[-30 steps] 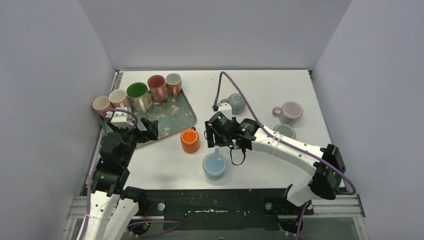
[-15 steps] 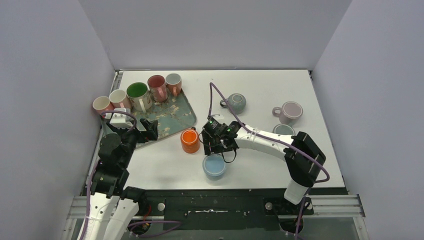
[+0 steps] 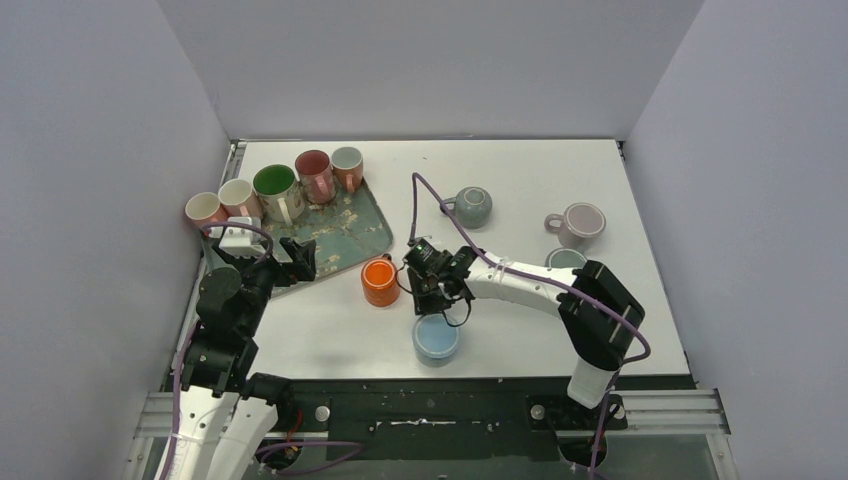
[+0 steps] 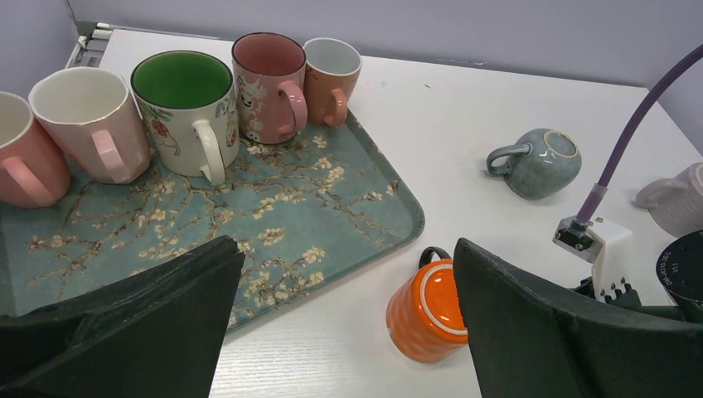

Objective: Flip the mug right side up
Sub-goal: Turn over the cup at the center of the board.

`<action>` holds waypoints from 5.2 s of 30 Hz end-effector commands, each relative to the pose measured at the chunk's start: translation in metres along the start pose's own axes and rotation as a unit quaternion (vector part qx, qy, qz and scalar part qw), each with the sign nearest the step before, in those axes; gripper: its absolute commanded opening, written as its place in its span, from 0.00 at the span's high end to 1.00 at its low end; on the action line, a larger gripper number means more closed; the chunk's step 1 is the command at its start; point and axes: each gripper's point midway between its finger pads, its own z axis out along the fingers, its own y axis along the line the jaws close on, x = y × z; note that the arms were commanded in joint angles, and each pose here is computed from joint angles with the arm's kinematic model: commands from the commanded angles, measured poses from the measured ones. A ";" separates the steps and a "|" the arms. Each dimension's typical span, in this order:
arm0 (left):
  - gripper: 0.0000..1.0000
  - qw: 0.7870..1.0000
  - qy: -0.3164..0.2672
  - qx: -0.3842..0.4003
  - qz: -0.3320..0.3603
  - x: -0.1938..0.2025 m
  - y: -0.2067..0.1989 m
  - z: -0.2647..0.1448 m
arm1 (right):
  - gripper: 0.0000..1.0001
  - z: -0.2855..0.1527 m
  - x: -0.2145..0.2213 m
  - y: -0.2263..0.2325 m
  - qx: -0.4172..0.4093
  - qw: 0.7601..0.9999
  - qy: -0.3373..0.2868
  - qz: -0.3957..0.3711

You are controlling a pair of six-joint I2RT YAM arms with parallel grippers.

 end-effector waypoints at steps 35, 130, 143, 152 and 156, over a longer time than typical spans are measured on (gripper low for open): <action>0.03 0.999 -0.033 -0.011 -0.001 -0.017 0.004 -0.001 | 0.76 -0.080 0.010 -0.009 -0.011 0.956 -0.197 -0.215; 1.00 0.750 0.341 0.350 -0.446 0.048 -0.192 -0.061 | 1.00 -0.252 -0.060 0.131 0.254 0.384 -0.608 -0.646; 1.00 0.760 0.327 0.342 -0.445 0.043 -0.193 -0.049 | 0.75 -0.244 -0.058 0.090 0.256 0.431 -0.589 -0.634; 1.00 0.770 0.319 0.328 -0.444 0.046 -0.190 -0.040 | 0.70 -0.231 -0.053 0.073 0.252 0.445 -0.564 -0.648; 1.00 0.773 0.318 0.327 -0.442 0.047 -0.190 -0.038 | 0.78 -0.227 -0.054 0.067 0.257 0.452 -0.553 -0.651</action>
